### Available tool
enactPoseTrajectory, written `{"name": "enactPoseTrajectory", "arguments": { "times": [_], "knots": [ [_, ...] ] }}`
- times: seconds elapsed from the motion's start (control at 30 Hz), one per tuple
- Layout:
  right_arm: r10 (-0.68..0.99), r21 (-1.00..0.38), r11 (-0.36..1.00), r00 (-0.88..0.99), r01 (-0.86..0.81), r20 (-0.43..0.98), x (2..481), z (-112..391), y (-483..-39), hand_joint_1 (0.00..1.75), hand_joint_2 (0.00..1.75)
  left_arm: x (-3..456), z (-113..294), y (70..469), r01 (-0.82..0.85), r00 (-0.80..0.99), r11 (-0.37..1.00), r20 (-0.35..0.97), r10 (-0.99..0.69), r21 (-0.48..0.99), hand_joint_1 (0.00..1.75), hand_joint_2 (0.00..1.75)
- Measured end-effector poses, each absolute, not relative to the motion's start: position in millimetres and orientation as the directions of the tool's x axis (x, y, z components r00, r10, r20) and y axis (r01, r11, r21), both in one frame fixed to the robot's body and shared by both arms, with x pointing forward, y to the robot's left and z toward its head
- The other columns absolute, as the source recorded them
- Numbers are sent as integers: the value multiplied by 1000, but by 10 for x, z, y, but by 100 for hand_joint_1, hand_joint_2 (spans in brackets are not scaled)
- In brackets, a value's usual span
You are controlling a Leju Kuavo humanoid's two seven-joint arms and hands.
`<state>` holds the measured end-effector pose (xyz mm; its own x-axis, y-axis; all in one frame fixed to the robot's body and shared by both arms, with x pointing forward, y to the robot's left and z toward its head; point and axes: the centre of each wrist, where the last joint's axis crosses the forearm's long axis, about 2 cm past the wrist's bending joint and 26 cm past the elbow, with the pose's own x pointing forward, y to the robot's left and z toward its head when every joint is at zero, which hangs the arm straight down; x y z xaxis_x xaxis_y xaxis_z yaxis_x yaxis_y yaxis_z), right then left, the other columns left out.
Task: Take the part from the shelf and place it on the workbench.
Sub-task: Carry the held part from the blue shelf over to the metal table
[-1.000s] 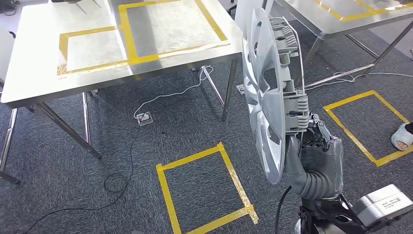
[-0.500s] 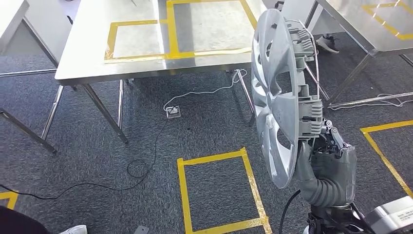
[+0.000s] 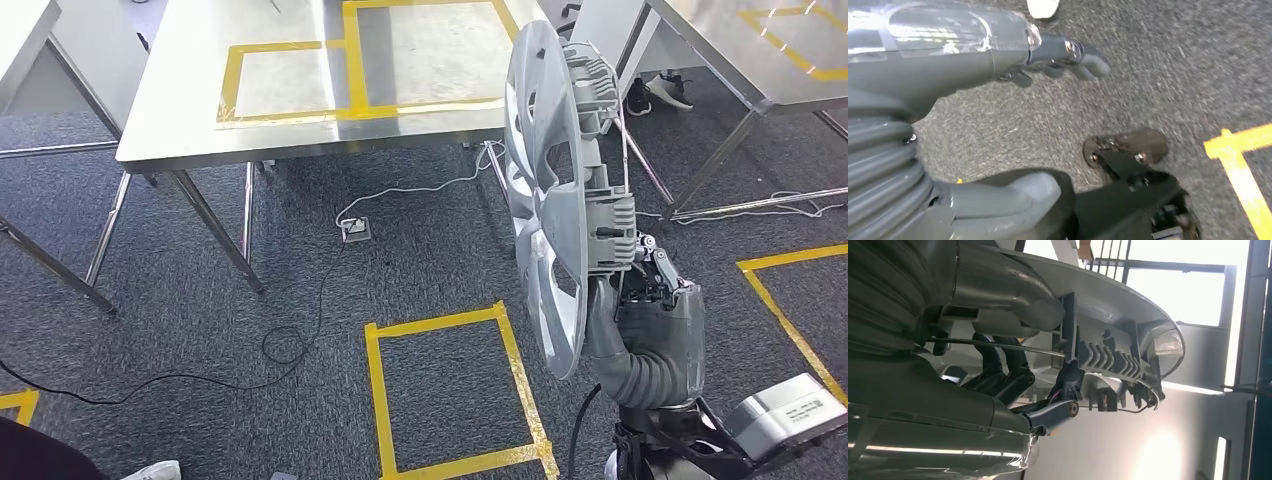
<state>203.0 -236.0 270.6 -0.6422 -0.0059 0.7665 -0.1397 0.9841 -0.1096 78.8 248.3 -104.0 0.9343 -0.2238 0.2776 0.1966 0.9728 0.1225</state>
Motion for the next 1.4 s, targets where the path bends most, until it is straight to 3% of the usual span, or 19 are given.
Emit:
{"name": "enactPoseTrajectory", "arguments": {
  "times": [1.4],
  "knots": [
    [-34, -102, 980, -651, -171, 759, 2032, 2703, -2356, 175, 175, 787, -1040, 2469, 186, 942, 976, 262, -209, 110, 0, 175]
  ]
}}
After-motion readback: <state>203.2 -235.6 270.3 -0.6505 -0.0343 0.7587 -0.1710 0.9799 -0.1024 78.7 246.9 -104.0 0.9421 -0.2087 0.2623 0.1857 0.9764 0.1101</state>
